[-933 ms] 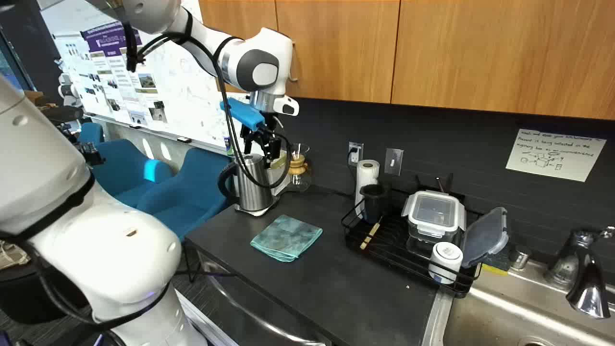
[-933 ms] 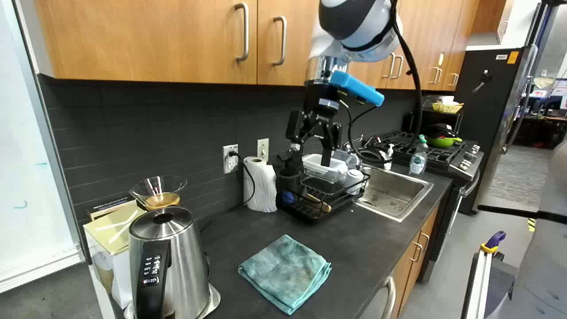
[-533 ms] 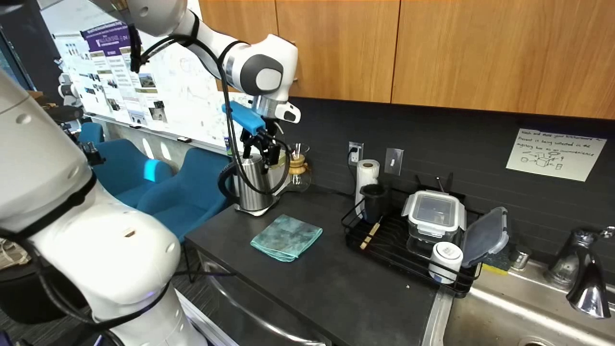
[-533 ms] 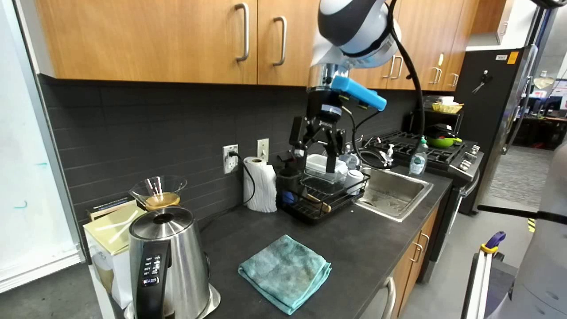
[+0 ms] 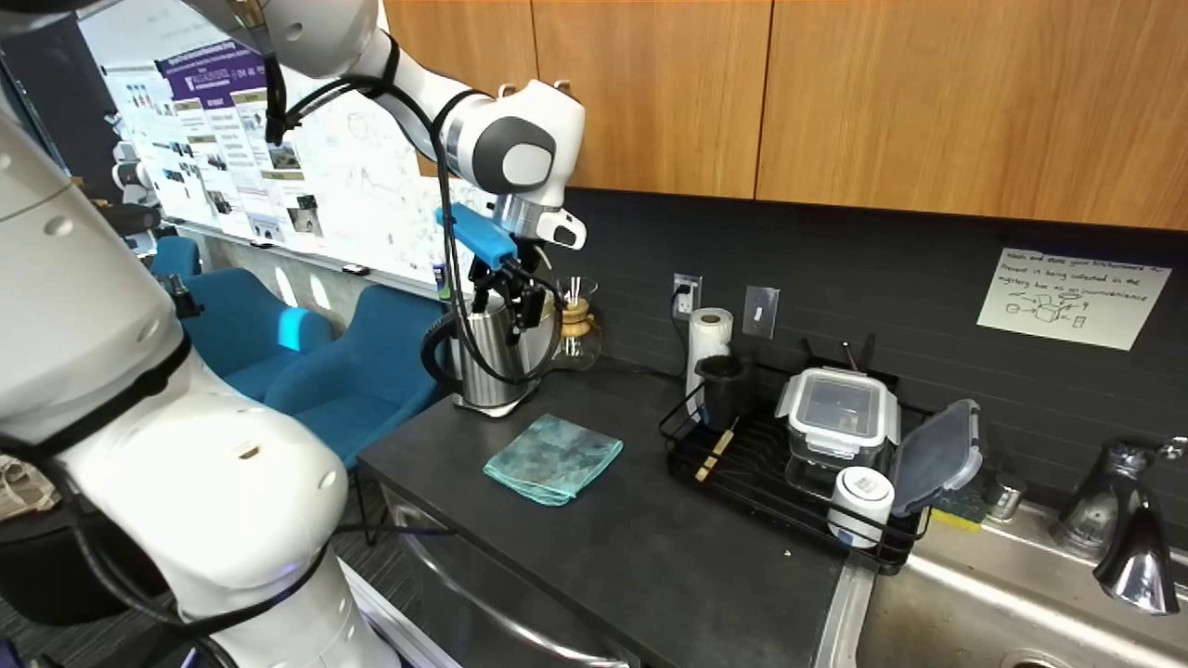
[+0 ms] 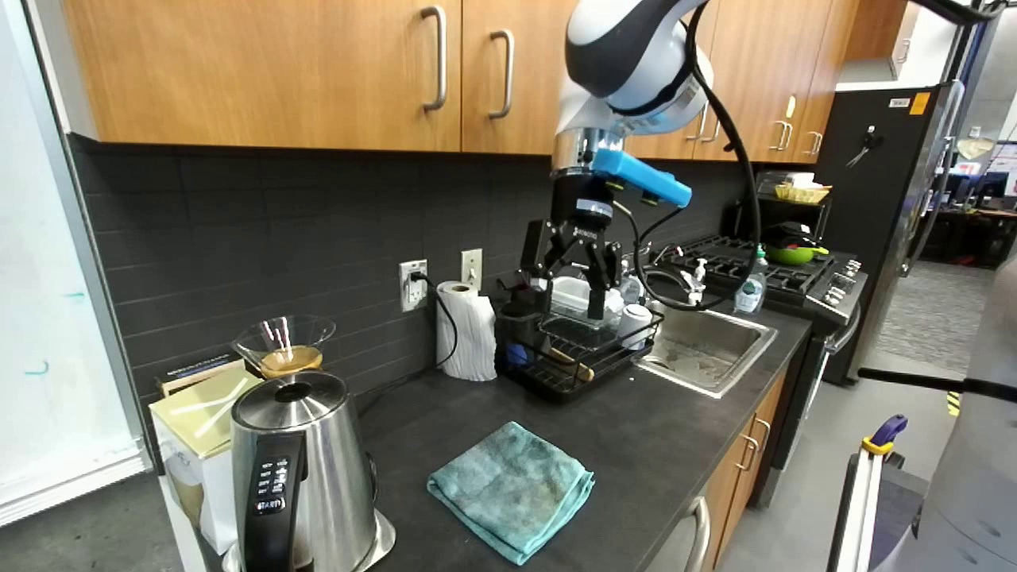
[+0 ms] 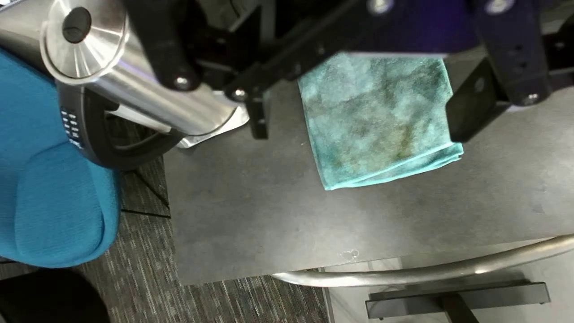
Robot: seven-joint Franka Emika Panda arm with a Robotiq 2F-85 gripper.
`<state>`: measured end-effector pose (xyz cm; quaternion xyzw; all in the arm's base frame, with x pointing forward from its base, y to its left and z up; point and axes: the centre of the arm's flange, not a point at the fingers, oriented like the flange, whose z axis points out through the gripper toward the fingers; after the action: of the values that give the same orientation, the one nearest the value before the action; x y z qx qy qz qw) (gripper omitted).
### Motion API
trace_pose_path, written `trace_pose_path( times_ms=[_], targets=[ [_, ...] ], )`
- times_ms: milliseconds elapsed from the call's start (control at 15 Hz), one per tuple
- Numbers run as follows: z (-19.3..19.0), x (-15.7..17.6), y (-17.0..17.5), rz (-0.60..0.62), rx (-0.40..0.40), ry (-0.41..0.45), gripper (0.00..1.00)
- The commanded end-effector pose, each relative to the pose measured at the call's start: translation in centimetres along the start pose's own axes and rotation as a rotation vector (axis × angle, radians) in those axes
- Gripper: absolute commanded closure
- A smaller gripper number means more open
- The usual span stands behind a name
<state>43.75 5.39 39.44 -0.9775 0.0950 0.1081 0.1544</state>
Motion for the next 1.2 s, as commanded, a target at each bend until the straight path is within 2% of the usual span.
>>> trace_pose_path(
  times_ms=[0, 267, 467, 667, 1000, 1133],
  targets=[
    [0.5, 1.9, 0.9, 0.018, 0.016, -0.030, 0.00],
    [2.9, 5.0, 3.2, 0.042, 0.031, -0.090, 0.00],
    [5.6, 6.1, 4.7, 0.070, 0.012, -0.135, 0.00],
    [8.1, 6.3, 5.9, 0.089, -0.006, -0.179, 0.00],
    [10.4, 5.4, 7.4, 0.018, 0.004, -0.212, 0.00],
    [10.8, 5.3, 7.8, -0.025, 0.018, -0.192, 0.00]
  ],
)
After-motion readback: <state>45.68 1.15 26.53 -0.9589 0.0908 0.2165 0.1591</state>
